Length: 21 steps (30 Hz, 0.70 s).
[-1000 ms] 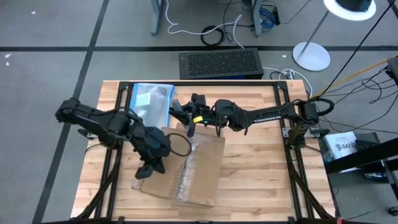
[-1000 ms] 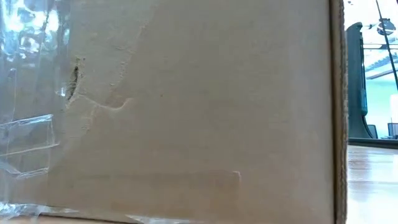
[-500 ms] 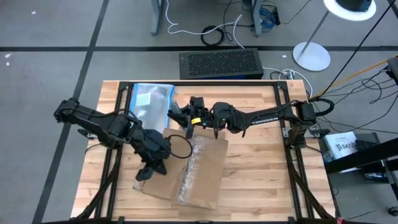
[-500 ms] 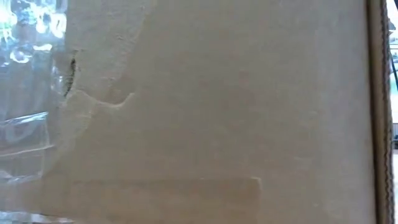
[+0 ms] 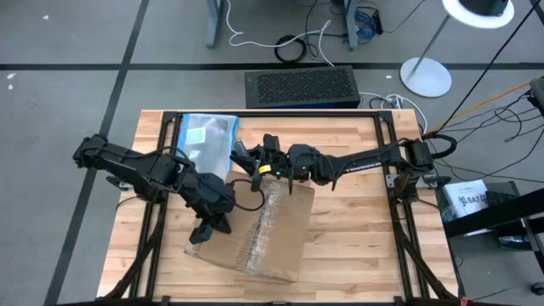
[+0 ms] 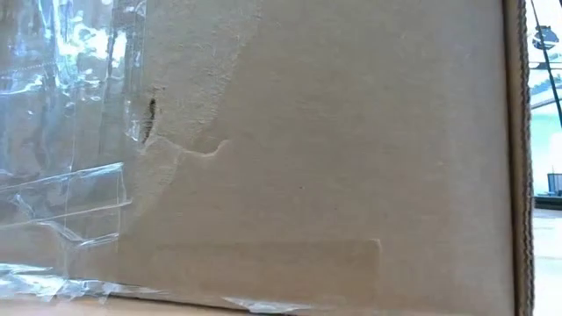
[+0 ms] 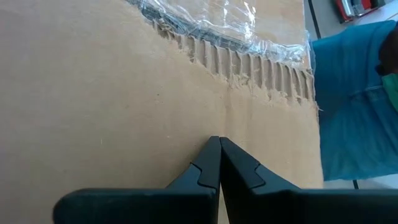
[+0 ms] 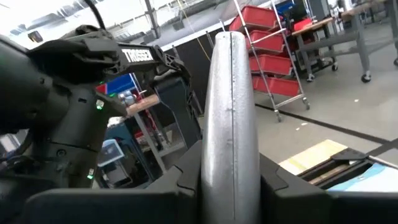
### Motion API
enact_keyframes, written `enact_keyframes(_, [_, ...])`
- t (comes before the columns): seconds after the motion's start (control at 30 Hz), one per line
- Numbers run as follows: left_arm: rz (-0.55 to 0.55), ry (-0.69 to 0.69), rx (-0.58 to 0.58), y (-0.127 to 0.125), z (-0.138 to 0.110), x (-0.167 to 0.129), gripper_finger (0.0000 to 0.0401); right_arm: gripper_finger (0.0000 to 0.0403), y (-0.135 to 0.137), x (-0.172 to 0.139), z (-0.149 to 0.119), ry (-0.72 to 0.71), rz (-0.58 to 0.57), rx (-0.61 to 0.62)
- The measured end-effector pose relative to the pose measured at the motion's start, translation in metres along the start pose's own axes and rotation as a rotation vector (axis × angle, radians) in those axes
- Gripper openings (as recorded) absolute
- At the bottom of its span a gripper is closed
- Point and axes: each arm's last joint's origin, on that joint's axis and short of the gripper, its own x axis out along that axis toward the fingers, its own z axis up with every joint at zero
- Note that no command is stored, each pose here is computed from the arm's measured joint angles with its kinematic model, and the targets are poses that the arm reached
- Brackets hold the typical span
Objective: Unpack boxes
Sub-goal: Break down box until it is fully flat
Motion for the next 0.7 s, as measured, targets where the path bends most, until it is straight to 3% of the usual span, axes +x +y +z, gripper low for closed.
enact_keyframes(0.27, [0.003,0.001,0.0,0.0,0.0,0.0,0.001,0.0063,0.005,-0.001,-0.001,-0.014,0.0,-0.061])
enact_keyframes(0.7, [0.003,0.003,-0.001,0.0,0.0,0.0,0.001,0.0063,-0.01,0.002,0.007,-0.054,-0.02,-0.071])
